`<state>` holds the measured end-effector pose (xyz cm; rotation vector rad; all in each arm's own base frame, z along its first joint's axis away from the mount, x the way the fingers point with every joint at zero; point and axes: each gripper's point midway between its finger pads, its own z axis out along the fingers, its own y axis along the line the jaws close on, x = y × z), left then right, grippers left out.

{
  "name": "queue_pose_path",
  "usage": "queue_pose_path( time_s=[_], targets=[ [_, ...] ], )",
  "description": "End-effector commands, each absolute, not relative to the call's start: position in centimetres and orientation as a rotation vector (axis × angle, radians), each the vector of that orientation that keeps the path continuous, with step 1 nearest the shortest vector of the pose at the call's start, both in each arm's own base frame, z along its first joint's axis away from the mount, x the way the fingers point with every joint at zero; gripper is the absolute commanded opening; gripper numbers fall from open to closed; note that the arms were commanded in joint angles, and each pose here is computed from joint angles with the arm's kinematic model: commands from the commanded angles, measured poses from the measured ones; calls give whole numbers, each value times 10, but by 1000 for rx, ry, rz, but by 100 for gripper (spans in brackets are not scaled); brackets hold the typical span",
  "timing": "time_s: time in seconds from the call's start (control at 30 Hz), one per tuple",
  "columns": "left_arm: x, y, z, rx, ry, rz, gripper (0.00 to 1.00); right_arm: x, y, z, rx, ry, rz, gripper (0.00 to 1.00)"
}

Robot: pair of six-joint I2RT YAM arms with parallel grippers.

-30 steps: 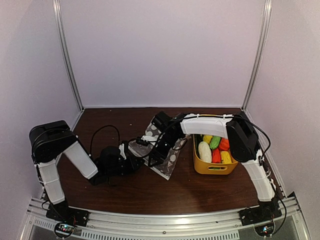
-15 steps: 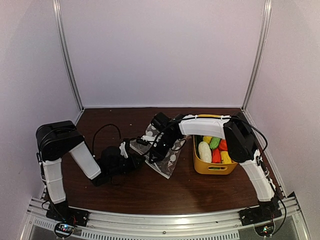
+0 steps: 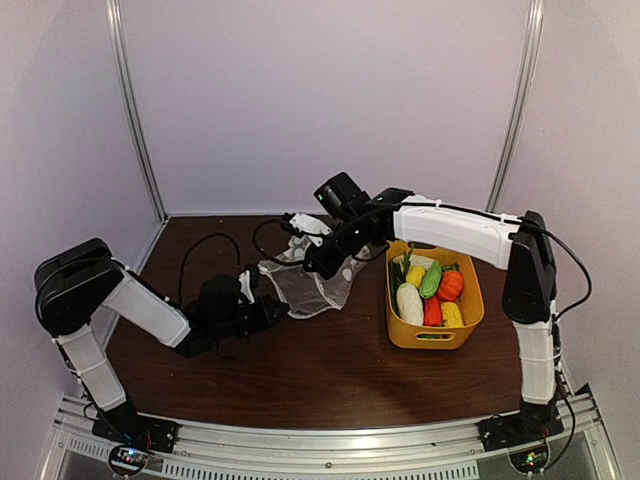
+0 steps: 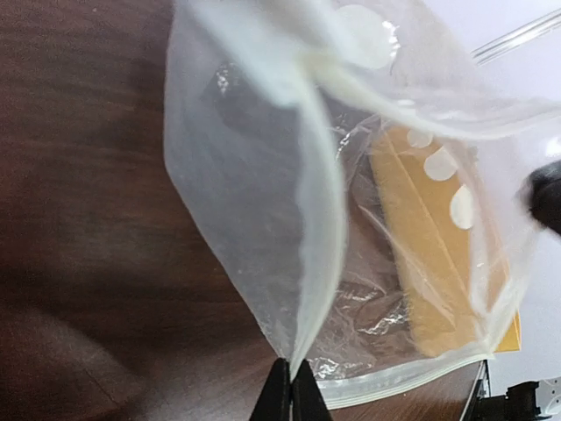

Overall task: Place the food in the zip-top bag and seal the zipper
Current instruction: Adjust the zipper food storage bag at the center of the board.

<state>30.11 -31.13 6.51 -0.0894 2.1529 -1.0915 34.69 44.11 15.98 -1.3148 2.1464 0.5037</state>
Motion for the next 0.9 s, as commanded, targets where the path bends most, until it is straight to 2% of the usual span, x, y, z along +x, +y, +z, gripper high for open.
queue_pose_path(
  time_s=[0.0, 0.07, 0.13, 0.23, 0.37, 0.47, 0.63, 0.73, 0.87],
  targets=[
    [304, -309, 79, -29, 2209, -963, 14, 342, 446, 201, -1277, 2046, 454, 0],
    [307, -307, 100, -35, 2148, -939, 30, 331, 451, 209, -1293, 2024, 477, 0],
    [307, -306, 121, -40, 2087, -927, 41, 323, 457, 213, -1309, 2005, 489, 0],
    [306, -306, 148, -44, 2008, -937, 47, 320, 461, 218, -1299, 1995, 499, 0],
    [304, -300, 166, -85, 1964, -893, 48, 317, 467, 229, -1282, 1983, 552, 0],
    [304, -284, 167, -180, 1968, -861, 41, 310, 470, 239, -1276, 1969, 624, 0],
    [302, -264, 182, -217, 1889, -822, 19, 305, 470, 244, -1267, 1965, 660, 0],
    [304, -256, 190, -203, 1872, -768, 1, 311, 464, 244, -1236, 1970, 599, 0],
    [307, -252, 199, -170, 1947, -633, 0, 340, 440, 258, -1067, 1968, 308, 0]
  ],
)
